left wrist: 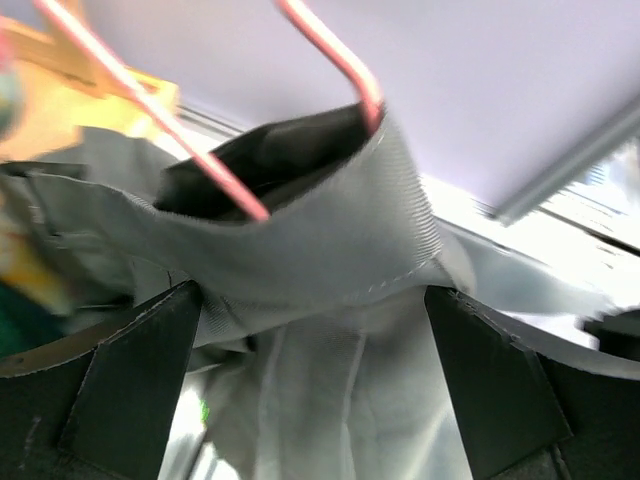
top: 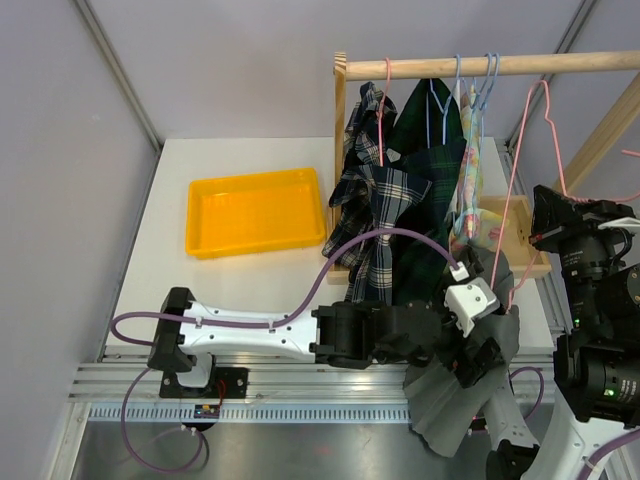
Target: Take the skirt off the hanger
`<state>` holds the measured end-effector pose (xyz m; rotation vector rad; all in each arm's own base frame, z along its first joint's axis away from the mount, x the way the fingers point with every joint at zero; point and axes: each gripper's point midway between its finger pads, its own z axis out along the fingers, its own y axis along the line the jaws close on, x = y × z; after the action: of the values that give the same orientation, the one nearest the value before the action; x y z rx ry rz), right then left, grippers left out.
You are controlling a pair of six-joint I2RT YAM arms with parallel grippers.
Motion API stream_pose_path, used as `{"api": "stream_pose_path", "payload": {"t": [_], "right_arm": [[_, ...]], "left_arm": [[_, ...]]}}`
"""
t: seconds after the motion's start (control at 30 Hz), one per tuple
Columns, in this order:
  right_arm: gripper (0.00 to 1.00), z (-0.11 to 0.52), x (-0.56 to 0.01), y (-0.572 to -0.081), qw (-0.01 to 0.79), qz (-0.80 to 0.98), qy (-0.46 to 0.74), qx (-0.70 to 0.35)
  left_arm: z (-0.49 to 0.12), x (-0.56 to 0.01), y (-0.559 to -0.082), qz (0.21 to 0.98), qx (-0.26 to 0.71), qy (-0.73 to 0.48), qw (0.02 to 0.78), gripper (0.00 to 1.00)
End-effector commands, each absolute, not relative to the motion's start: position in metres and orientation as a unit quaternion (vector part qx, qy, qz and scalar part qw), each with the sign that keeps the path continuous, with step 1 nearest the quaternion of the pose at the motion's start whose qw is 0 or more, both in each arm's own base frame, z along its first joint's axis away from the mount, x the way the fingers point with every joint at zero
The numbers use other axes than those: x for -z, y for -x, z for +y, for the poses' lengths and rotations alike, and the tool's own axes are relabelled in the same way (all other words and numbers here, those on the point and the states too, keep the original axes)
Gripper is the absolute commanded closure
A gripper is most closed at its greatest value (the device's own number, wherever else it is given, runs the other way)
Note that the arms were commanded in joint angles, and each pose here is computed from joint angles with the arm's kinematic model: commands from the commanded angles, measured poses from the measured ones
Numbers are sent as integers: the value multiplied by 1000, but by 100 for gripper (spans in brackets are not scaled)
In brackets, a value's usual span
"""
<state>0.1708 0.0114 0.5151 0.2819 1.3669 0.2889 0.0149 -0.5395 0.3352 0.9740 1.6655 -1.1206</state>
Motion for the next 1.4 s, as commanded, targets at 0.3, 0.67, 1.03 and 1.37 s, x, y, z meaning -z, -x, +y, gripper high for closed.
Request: {"api": "stream_pose_path", "payload": {"t": [0.3,0.67,1.03,1.37], "right_arm": [[100,11,-533,-151,780,598,-129,-131],[100,5,-532,-144,785,593,-135,-113],[100,3,-528,-146,783,597,-138,-108],[100,-28,-520,-153,774,607,-178,-34]], "left_arm": [[-559,-314,55,641,540,-401,370,1],[-586,-168,21,740,403,-419,338,1],[-583,-141,-2,774,393,-394,302,100],[-516,-266,39,737,380,-419,369,100]]}}
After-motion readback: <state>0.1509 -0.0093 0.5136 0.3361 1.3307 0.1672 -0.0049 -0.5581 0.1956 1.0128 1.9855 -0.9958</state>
